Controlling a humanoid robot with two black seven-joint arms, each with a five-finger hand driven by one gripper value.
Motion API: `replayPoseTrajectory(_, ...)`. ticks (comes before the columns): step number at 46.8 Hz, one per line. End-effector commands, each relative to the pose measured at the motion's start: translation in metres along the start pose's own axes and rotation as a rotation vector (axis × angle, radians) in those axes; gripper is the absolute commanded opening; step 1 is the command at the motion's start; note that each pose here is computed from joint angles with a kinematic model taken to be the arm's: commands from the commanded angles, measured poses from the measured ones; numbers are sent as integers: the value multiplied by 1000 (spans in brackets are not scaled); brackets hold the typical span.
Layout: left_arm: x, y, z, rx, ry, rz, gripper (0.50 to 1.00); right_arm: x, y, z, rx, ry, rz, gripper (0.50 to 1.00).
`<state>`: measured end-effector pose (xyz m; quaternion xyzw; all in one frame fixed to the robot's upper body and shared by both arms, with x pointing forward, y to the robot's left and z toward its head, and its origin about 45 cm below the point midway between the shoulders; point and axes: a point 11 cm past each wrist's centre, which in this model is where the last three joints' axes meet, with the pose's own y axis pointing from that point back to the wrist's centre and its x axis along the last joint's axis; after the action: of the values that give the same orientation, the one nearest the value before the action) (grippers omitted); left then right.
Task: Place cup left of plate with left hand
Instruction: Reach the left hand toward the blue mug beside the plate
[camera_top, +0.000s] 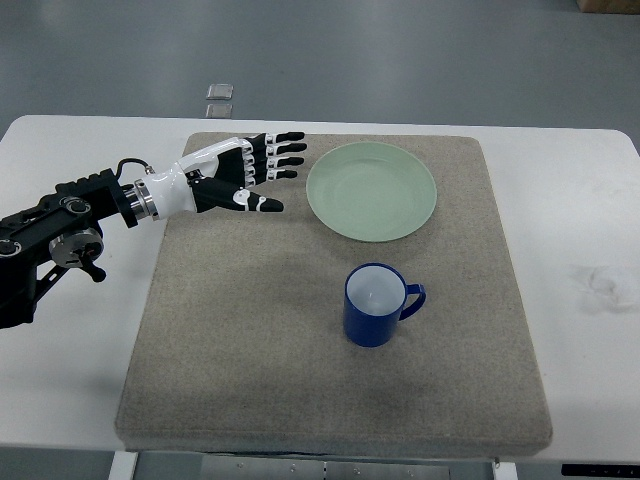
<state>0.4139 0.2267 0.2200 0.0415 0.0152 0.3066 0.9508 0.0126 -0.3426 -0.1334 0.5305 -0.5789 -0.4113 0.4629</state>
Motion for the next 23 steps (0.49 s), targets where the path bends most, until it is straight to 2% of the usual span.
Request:
replayPoseTrajectory(1, -7, -3, -3, 17, -6, -26, 999, 0, 0, 0, 0, 0, 0, 932)
replayPoseTrajectory(23, -50, -17, -21, 68, 4, -165, 999, 0, 0, 0, 0, 0, 0, 932)
